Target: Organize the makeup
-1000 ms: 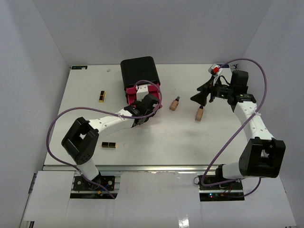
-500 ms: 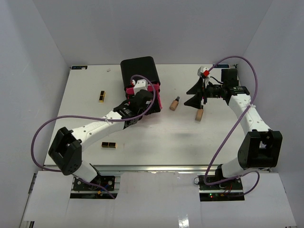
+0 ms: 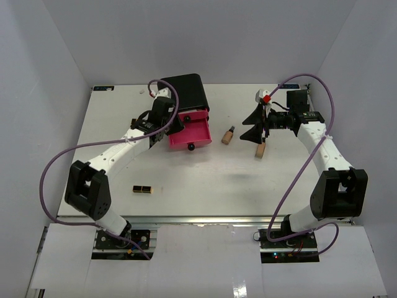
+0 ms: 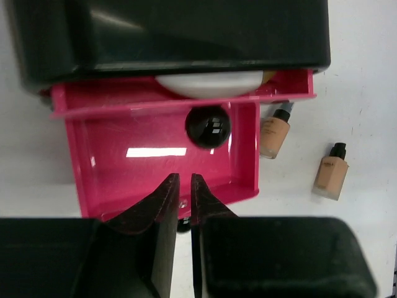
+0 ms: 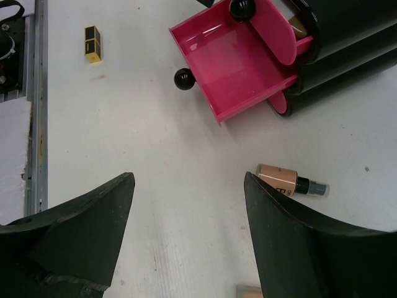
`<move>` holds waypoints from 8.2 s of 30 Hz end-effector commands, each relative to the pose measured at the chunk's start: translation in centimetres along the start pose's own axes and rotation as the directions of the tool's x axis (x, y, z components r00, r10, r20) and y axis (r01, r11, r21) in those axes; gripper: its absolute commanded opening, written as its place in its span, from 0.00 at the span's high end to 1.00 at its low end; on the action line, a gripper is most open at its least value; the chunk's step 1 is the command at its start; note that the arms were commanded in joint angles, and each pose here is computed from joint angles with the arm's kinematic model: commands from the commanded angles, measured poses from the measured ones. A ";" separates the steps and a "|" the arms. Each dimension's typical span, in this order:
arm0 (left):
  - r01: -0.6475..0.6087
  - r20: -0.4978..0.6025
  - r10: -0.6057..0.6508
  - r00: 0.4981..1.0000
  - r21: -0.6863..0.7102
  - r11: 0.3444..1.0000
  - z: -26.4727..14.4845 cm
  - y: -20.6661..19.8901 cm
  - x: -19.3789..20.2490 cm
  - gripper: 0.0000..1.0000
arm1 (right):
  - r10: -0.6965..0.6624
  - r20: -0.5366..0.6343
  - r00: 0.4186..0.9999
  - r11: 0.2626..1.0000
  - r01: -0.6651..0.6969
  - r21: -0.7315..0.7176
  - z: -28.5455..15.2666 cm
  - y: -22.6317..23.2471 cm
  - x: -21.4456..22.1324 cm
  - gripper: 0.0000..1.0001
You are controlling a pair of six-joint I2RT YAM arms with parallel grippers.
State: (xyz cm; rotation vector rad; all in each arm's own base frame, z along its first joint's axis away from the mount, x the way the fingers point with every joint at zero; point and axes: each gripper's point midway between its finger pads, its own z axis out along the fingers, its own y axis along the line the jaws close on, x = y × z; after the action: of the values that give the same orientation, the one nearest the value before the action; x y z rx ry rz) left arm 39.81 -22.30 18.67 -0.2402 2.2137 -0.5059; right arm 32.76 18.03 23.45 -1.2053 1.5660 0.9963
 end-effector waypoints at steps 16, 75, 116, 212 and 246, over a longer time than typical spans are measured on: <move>-0.054 0.039 0.055 0.998 -0.031 0.998 4.8 -2.0 -5.3 0.73 | -0.042 -0.021 0.999 0.999 0.043 0.034 -0.6 0.1 -0.2 0.22; 0.262 0.085 -0.270 0.959 0.092 0.961 -15.2 6.5 5.1 0.04 | 0.849 -0.004 0.528 0.230 -0.362 0.903 -4.9 -7.5 20.8 0.65; 0.265 0.130 -0.278 0.952 0.108 0.958 -16.6 7.3 5.2 0.03 | -0.587 -0.277 0.760 0.808 0.572 -0.144 22.9 -0.6 -2.7 0.91; 0.292 -0.012 -0.292 0.956 0.046 0.955 -13.7 6.8 7.4 0.02 | 0.858 0.085 0.506 0.264 -0.576 0.774 9.8 -10.9 17.1 0.37; 0.291 0.001 -0.292 0.956 0.080 0.953 -13.2 7.0 8.1 0.02 | 0.118 -0.133 0.984 0.941 -0.068 0.332 6.8 -7.9 -0.8 0.92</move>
State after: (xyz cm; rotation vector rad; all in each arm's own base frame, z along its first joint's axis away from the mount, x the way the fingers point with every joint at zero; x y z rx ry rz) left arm 24.31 -14.99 17.31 -0.5382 2.1787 -0.7227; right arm 42.82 19.11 13.37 -0.5722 2.2634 0.5933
